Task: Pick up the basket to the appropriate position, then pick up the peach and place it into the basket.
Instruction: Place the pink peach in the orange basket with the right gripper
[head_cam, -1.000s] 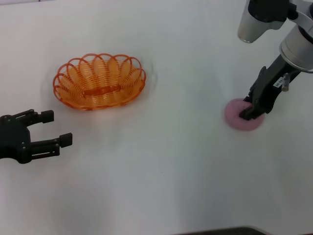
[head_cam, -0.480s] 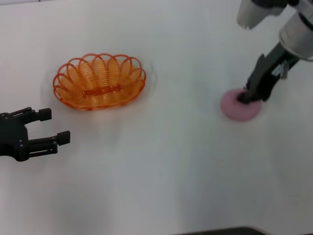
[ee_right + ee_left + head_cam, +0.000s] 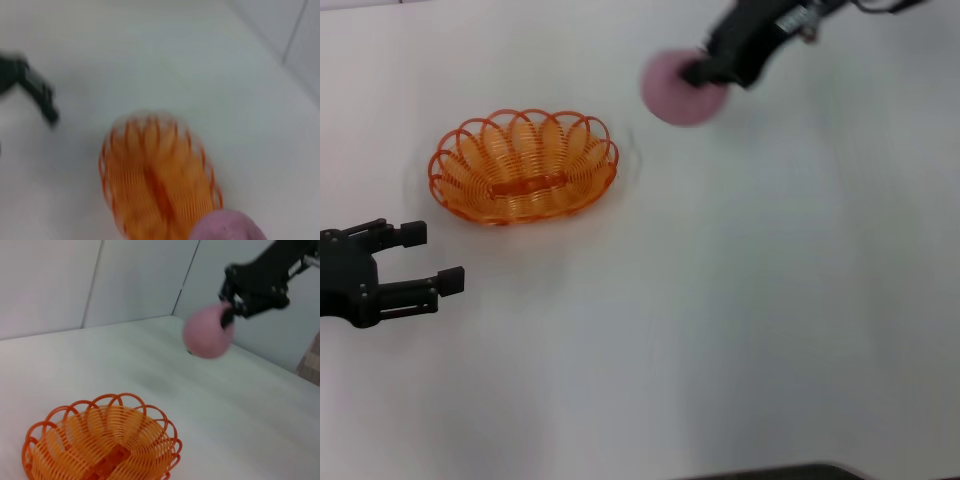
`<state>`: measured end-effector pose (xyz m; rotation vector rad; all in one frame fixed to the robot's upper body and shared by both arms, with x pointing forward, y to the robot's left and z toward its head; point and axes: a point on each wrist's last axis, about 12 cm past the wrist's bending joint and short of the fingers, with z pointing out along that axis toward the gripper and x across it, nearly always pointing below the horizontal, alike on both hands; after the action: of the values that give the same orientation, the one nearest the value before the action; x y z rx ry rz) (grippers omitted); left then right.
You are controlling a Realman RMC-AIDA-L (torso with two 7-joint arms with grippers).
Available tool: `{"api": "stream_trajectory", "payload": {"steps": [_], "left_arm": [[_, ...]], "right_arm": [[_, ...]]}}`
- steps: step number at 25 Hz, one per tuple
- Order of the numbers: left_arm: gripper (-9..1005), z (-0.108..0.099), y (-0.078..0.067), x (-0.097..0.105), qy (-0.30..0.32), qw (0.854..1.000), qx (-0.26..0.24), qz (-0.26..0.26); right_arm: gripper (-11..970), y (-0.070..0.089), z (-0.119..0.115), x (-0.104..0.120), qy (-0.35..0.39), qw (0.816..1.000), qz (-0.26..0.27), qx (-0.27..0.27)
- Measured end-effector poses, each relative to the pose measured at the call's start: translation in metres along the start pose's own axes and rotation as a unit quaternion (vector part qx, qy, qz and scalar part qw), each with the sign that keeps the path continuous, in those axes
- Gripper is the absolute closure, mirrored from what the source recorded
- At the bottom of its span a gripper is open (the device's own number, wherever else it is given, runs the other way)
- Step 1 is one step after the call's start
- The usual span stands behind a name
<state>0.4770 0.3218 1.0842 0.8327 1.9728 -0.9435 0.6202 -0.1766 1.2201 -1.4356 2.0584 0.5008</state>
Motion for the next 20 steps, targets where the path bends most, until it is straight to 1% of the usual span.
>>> {"api": "stream_trajectory", "payload": {"steps": [1, 4, 7, 10, 12, 15, 20], "left_arm": [[119, 0.000, 0.000, 0.000, 0.000, 1.000, 0.000, 0.000], [119, 0.000, 0.000, 0.000, 0.000, 1.000, 0.001, 0.000], [119, 0.000, 0.000, 0.000, 0.001, 1.000, 0.001, 0.000], [119, 0.001, 0.000, 0.000, 0.001, 1.000, 0.000, -0.001], [119, 0.001, 0.000, 0.001, 0.001, 1.000, 0.000, -0.002], [119, 0.001, 0.001, 0.001, 0.000, 1.000, -0.002, -0.003], [119, 0.001, 0.001, 0.002, 0.000, 1.000, -0.003, -0.004]], "right_arm": [[909, 0.000, 0.000, 0.000, 0.000, 1.000, 0.000, 0.000], [915, 0.001, 0.013, -0.006, -0.074, 0.997, -0.010, -0.015], [915, 0.002, 0.031, -0.004, -0.139, 0.990, -0.006, -0.034], [914, 0.004, 0.053, 0.003, -0.191, 0.981, 0.005, -0.042], [914, 0.006, 0.067, 0.010, -0.216, 0.975, 0.004, -0.042], [915, 0.014, 0.087, 0.023, -0.244, 0.969, -0.001, -0.045], [914, 0.029, 0.109, 0.045, -0.293, 0.955, 0.006, -0.041]]}}
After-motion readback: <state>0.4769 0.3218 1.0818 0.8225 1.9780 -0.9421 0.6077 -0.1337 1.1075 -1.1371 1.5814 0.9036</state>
